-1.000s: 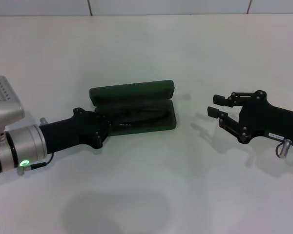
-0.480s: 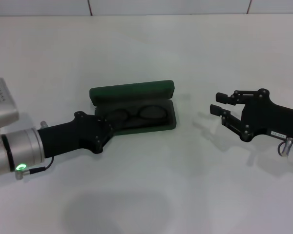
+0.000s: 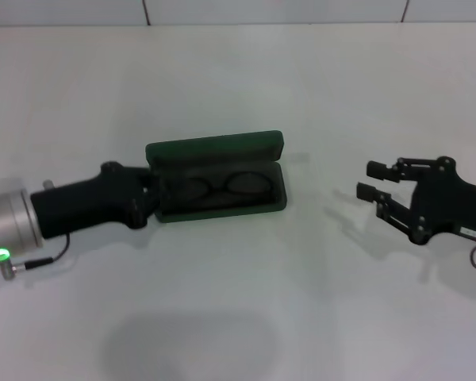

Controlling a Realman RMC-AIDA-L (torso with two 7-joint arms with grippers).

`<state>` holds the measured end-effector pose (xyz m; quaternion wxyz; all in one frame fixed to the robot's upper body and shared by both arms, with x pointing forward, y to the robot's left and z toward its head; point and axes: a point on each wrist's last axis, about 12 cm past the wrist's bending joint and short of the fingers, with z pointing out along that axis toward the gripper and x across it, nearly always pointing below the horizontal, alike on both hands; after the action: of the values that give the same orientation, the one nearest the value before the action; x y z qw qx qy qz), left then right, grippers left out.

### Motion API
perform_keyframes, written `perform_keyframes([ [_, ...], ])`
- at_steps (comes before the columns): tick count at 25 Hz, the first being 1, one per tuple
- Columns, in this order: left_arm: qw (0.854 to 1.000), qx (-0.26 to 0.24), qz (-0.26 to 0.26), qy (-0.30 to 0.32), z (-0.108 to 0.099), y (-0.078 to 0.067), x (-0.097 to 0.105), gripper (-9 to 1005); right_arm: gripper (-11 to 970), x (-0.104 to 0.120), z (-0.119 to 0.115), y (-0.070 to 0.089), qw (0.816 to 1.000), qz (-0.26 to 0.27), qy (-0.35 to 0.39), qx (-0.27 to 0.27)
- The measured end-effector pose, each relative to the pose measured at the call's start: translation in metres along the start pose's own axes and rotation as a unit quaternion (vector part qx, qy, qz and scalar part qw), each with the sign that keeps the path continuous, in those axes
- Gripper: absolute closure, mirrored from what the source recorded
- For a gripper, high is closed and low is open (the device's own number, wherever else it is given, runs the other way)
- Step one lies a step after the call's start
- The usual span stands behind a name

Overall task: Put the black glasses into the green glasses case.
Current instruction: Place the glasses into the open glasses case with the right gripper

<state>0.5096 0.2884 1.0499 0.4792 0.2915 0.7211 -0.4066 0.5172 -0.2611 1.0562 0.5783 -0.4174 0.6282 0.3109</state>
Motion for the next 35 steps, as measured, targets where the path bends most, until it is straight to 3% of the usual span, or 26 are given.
perform_keyframes([
  [5, 1.0, 0.002, -0.013, 0.012, 0.0, 0.009, -0.017, 952, 666, 0.008, -0.014, 0.007, 1.0, 0.017, -0.003, -0.01],
  [10, 0.998, -0.012, -0.026, 0.054, -0.003, 0.015, -0.014, 951, 622, 0.012, -0.016, 0.012, 1.0, 0.023, -0.004, -0.011],
  [16, 0.994, -0.055, -0.027, 0.088, 0.005, 0.024, -0.005, 950, 420, 0.016, -0.021, 0.016, 1.0, 0.021, 0.0, -0.007],
  [21, 0.994, -0.062, -0.023, 0.091, 0.01, 0.027, -0.007, 949, 188, 0.018, -0.022, 0.018, 1.0, 0.021, 0.007, -0.013],
  [35, 0.989, -0.097, -0.01, 0.11, 0.019, 0.035, -0.006, 947, 148, 0.019, -0.02, 0.02, 1.0, 0.024, 0.009, -0.017],
])
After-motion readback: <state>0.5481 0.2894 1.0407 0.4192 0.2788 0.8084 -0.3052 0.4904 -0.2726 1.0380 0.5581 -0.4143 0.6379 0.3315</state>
